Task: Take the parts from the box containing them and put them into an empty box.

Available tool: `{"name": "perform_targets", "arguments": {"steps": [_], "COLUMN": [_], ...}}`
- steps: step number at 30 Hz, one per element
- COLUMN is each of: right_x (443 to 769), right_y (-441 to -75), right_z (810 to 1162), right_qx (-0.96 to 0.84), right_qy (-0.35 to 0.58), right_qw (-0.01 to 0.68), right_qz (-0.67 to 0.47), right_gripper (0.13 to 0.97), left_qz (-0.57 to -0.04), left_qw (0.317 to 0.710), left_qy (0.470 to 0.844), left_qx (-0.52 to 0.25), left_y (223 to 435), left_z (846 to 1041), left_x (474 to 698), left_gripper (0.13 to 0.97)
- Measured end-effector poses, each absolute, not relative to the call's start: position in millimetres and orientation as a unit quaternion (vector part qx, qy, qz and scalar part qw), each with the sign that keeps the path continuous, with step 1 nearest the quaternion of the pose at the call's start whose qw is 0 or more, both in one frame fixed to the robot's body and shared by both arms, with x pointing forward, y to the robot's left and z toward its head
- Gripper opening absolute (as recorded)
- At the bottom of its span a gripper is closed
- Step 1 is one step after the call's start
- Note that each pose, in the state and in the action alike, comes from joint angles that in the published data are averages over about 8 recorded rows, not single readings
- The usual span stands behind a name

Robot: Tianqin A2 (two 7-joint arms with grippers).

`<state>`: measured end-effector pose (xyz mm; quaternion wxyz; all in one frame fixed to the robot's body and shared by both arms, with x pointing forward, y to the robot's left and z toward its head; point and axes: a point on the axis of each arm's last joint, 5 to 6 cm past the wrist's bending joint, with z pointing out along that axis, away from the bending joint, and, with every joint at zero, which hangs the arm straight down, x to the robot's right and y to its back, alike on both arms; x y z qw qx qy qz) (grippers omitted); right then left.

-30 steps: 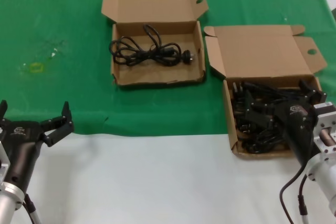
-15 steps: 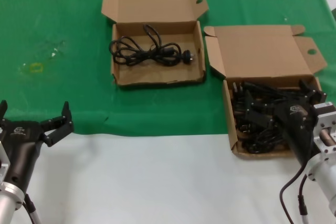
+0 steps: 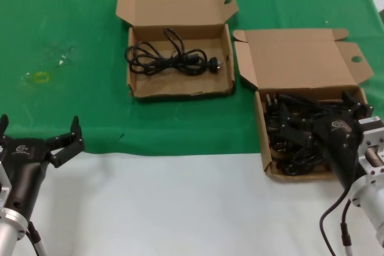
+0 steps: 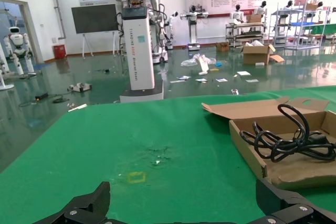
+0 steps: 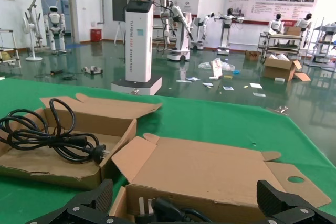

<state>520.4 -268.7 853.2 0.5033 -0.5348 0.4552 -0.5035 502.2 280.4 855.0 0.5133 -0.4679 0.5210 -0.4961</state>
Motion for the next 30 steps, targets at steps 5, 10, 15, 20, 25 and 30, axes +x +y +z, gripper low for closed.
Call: {"name": "perform_targets", "arguments": {"steps": [5,10,15,20,25,30], "right_x": [520.4,520.4,520.4,520.4,520.4,520.4], "right_y": [-268.7,-268.7,-268.8,-268.8,-268.7,-268.7], "right_z": [853.2,853.2,853.2,853.2,853.2,853.2], "right_qx": [-0.535,-0.535,-0.535,-0.535,-0.535,-0.535], "right_qy": [0.455,0.455,0.455,0.455,0.455,0.455], "right_qw": [0.503,0.503,0.503,0.503,0.503,0.503], "right_qz": [-0.503,-0.503,-0.503,-0.503,-0.503,-0.503], "right_gripper": [0.966,0.966,0.966,0.966,0.966,0.966], "left_qz": [-0.496,-0.496,-0.496,-0.496,-0.496,-0.496], "left_qw": [0.513,0.513,0.513,0.513,0.513,0.513], "left_qy": [0.521,0.521,0.521,0.521,0.521,0.521], "left_qx": [-0.468,-0.468,-0.468,-0.468,-0.468,-0.468], "left_y": [280.4,280.4,280.4,280.4,280.4,280.4], "left_z": [855.0,855.0,855.0,855.0,855.0,855.0], "left_x": [502.2,502.2,502.2,502.2,502.2,502.2], "left_gripper": [0.966,0.966,0.966,0.966,0.966,0.966]}}
